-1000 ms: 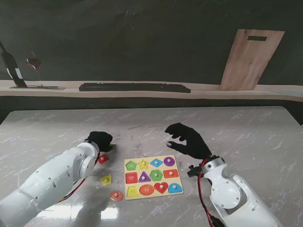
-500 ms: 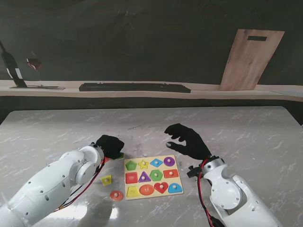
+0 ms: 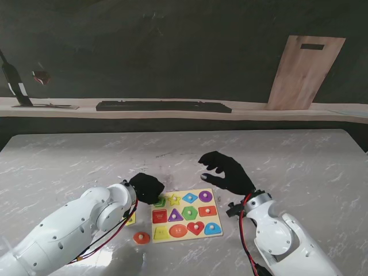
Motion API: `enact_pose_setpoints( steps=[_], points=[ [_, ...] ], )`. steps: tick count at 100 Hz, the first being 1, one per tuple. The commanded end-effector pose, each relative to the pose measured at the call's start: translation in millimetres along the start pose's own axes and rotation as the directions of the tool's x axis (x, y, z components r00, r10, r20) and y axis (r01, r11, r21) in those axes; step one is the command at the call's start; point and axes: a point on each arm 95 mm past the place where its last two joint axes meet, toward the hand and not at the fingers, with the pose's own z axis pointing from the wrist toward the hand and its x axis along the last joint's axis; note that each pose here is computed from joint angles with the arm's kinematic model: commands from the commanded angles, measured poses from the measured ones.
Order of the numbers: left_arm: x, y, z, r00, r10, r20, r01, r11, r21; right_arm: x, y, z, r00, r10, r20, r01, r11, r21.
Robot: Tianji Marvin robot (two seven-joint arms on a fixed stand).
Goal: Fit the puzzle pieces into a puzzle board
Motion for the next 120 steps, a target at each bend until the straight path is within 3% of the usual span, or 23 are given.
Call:
enact_pose_setpoints(
  steps=[1,59,120],
  points=[
    [5.3,1.7,-0.6,1.0,0.006,-0.02,-0.006,1.0,-0.005,2.7,-3.4,-0.7,1.0,0.005,-0.006,-0.005,1.0,0.002],
    [3.1,7.8,6.3,0.999,0.046,-0.015,-0.046,0.999,-0.015,2.6,-3.2,-0.5,1.0,0.004,-0.004,-0.004,1.0,0.003],
    [2.8,11.3,12.5,1.0,0.01,0.006,-0.01,1.0,-0.02,2.4,-2.8,0.0,1.0,0.004,-0.001,-0.004,1.0,0.004]
  ],
)
